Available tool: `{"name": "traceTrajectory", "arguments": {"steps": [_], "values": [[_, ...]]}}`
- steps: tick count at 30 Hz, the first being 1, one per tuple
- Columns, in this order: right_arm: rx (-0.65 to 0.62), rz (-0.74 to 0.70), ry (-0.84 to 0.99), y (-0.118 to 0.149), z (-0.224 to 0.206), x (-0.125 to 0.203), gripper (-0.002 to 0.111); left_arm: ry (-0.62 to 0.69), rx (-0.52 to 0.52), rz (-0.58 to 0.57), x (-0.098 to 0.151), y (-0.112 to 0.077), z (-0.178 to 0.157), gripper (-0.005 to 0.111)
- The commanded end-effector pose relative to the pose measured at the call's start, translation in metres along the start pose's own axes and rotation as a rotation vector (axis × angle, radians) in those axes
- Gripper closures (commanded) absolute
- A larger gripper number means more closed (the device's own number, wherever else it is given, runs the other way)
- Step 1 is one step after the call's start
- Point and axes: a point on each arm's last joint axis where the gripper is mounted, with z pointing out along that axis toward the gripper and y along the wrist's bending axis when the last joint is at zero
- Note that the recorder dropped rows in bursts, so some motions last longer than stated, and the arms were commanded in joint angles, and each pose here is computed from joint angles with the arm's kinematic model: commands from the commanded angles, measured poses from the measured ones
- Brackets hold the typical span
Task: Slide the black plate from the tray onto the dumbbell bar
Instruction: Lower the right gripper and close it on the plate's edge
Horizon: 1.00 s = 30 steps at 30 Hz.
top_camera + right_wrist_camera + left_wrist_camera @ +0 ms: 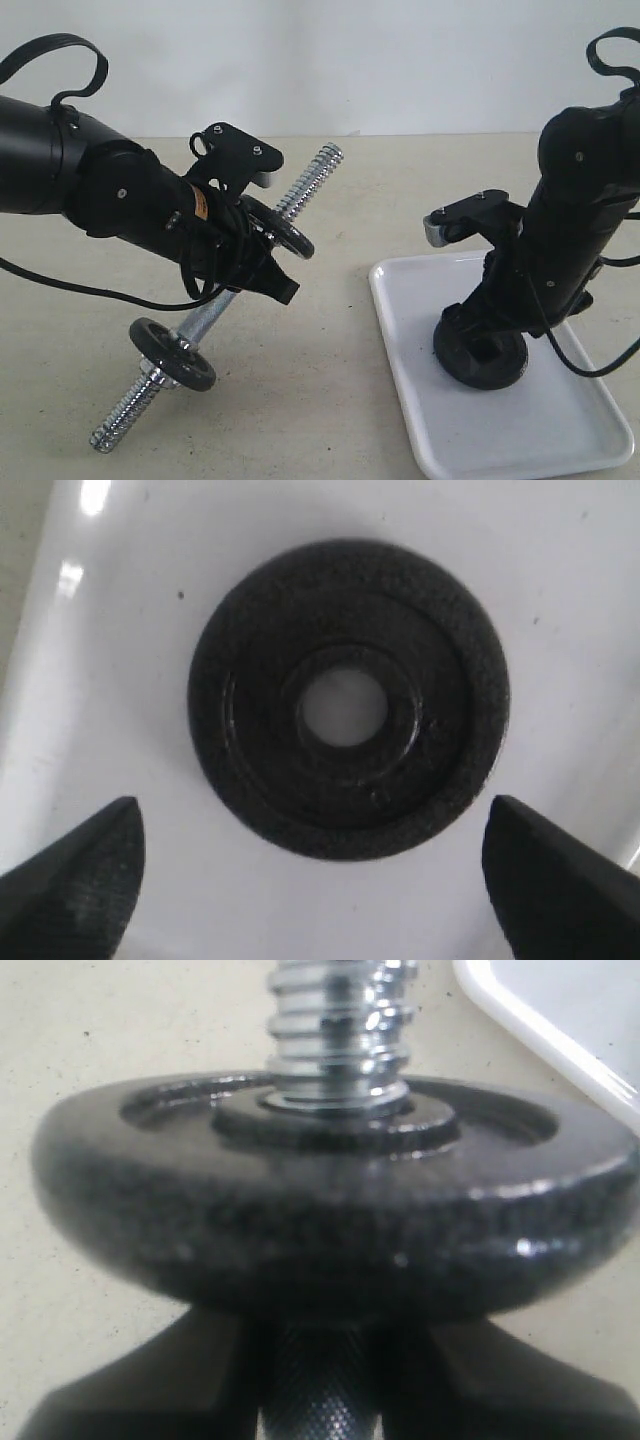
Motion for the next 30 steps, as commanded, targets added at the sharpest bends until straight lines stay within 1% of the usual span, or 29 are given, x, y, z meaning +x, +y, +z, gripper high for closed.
{"name": "traceTrajectory", "arguments": {"steps": [1,17,22,24,28,30], "values": [[0.008,0.012,-0.087,-0.0009,-0.0067,-0.0116,0.027,-0.141,-0.006,0.008,-0.0216,0.0009,-0.0211,0.102],[0.01,0.037,-0.093,-0.0011,-0.0068,-0.0122,0.027,-0.145,-0.006,0.008,-0.0219,0.0009,-0.0211,0.102],[0.018,0.035,-0.123,-0.0019,-0.0071,-0.0149,0.027,-0.145,-0.006,0.008,-0.0219,0.0009,-0.0211,0.102],[0.019,0.033,-0.123,-0.002,-0.0071,-0.0149,0.022,-0.145,-0.006,0.008,-0.0219,0.0009,-0.0211,0.102],[0.02,0.032,-0.119,-0.0022,-0.0057,-0.0149,0.006,-0.149,-0.006,0.008,-0.0224,0.0009,-0.0212,0.102],[0.019,0.032,-0.114,-0.0023,-0.0043,-0.0149,0.003,-0.149,-0.006,0.008,-0.0224,0.0009,-0.0212,0.102]]}}
